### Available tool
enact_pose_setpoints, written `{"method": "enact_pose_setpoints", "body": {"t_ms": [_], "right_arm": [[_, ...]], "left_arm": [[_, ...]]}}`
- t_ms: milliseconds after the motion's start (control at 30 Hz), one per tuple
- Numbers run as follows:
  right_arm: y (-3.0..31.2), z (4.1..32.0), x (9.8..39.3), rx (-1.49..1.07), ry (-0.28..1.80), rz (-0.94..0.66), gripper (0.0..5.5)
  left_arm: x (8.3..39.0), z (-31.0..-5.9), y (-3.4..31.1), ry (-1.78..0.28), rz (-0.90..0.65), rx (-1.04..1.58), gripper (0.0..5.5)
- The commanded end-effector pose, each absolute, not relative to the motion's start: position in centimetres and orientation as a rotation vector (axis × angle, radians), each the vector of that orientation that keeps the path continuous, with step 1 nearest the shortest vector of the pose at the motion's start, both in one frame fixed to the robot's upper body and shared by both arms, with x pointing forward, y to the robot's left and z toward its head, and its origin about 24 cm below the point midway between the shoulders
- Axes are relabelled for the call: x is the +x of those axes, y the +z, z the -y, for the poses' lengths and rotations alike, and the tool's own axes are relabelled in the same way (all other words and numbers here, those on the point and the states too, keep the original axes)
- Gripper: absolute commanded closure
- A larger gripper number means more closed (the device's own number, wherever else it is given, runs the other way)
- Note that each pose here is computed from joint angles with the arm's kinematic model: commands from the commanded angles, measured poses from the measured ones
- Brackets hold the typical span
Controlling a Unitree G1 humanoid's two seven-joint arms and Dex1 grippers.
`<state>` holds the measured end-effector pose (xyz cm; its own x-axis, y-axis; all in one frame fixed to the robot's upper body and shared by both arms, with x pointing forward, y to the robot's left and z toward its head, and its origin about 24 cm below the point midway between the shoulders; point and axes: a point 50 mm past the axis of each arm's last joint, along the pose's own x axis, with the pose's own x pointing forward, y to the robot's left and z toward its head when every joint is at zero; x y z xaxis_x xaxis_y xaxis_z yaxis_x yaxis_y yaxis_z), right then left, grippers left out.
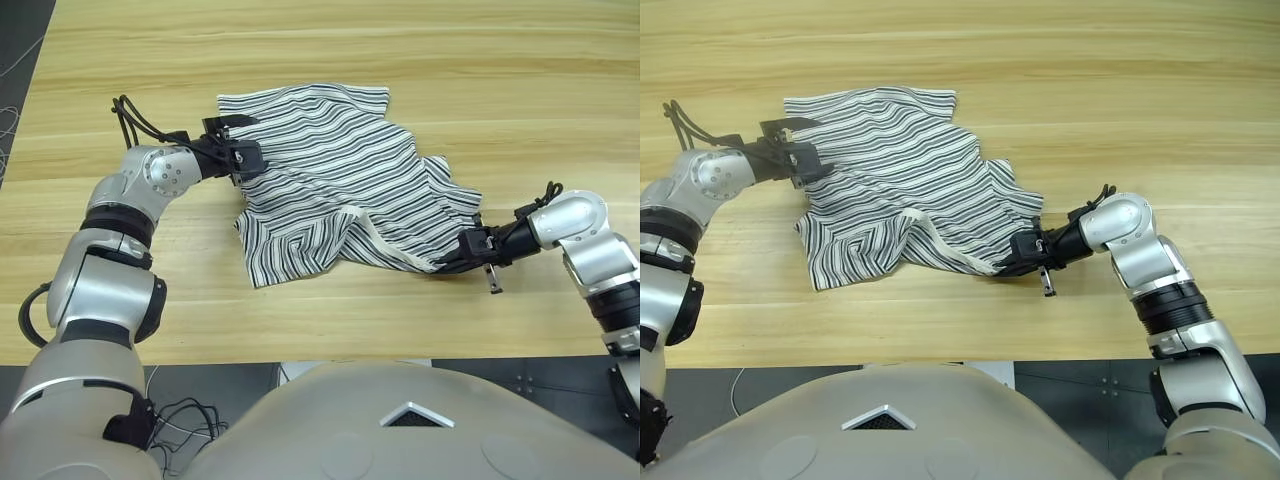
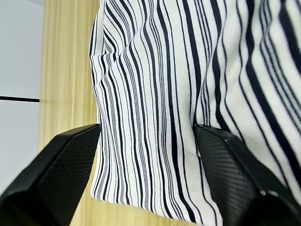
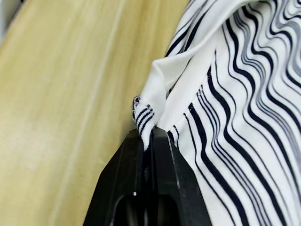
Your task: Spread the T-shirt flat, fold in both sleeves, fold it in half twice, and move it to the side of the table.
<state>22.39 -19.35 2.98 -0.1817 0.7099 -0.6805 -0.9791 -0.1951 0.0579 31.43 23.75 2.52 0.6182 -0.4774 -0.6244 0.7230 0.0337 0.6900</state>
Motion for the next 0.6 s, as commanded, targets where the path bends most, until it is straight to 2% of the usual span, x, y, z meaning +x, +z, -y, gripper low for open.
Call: {"method": "enact_pose_setpoints", "body": {"t_ms": [33, 233, 433, 600], "right_arm": [[3.3, 18.9, 22.8, -0.557, 1.666, -0.585, 4.65], [7.1, 18.5, 23.0, -0.422, 1.751, -0.453, 3.65], [8.3, 19.2, 23.1, -0.435, 1.772, -0.442, 3.65], [8.6, 17.1, 26.9, -0.419, 1.547, -0.289, 3.65]], "left_arm": [[28.9, -25.7, -0.6, -1.032, -0.475, 1.251, 1.79], [29.3, -25.7, 0.1, -1.028, -0.452, 1.247, 1.79], [30.6, -25.4, 2.5, -1.02, -0.368, 1.231, 1.79], [31.1, -23.1, 5.6, -1.08, -0.158, 1.155, 1.79]]}}
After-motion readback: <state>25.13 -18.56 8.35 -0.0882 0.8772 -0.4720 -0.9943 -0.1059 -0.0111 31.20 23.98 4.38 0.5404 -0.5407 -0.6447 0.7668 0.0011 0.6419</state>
